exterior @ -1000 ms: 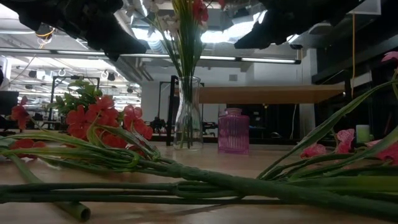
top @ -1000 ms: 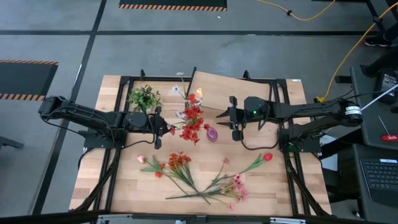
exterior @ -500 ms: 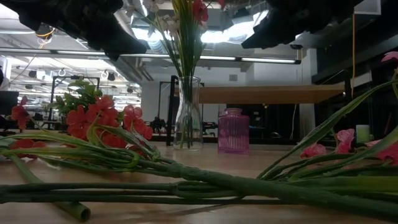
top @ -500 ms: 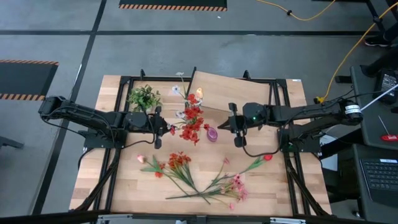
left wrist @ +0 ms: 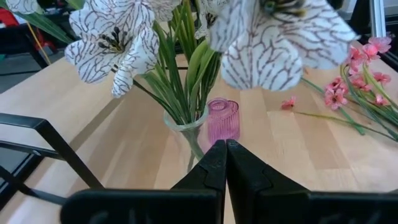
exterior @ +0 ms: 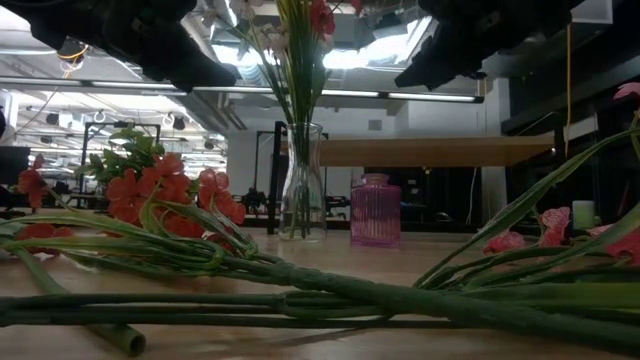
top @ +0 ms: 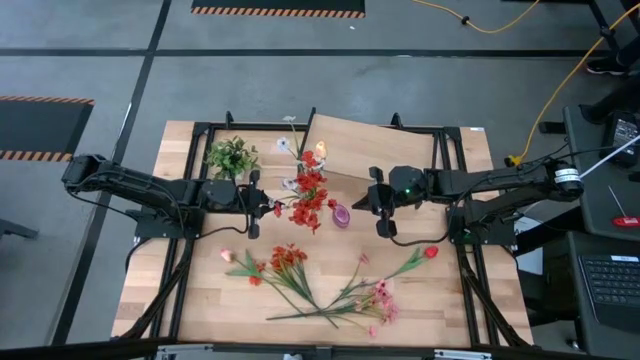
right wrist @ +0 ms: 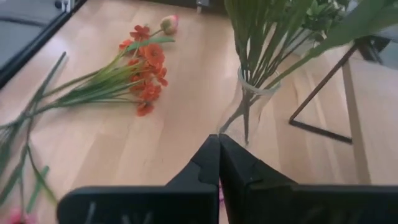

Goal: Pick and place flowers into a vace then onto a shelf
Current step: Put the red tulip into the transparent vase

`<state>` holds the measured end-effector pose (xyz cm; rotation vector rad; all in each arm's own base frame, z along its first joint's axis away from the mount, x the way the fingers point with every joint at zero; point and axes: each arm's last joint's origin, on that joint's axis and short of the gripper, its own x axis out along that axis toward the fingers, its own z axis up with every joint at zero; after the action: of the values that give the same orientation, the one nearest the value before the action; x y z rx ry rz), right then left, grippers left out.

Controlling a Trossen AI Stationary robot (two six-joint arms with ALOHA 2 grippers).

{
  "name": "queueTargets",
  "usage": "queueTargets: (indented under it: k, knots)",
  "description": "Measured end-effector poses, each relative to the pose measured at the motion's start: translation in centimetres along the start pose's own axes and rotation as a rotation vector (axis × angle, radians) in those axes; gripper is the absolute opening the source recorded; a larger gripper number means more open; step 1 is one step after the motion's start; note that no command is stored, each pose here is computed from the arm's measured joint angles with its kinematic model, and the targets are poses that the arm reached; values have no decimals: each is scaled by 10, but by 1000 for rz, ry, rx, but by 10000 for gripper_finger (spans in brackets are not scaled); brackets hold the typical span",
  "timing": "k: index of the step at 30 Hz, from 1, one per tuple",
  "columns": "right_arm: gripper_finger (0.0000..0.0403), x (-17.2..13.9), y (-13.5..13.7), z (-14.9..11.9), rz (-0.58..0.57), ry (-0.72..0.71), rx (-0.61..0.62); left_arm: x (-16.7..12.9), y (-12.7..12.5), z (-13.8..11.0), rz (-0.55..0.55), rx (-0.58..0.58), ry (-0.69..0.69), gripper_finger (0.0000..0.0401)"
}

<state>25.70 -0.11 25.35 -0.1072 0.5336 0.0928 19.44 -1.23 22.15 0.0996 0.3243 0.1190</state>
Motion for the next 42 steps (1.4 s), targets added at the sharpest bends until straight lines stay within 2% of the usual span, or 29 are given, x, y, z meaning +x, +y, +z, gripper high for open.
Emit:
queueTargets:
  k: [5,9,23,31,42]
  knots:
    - [8,5,10,-10,26,-31,3,0,1,0,40,7,0,8]
    - [9,10,17,-27,45,-28,-7,0,2,0,79,68,2,6]
    - [9,14,20,-53,40,-87,14,0,2,0,79,95,4,4]
    - [9,15,21,-67,43,-61,48,0,2,0,78,96,4,6]
    - [10,16,22,-69,43,-68,44,0,2,0,77,96,4,4]
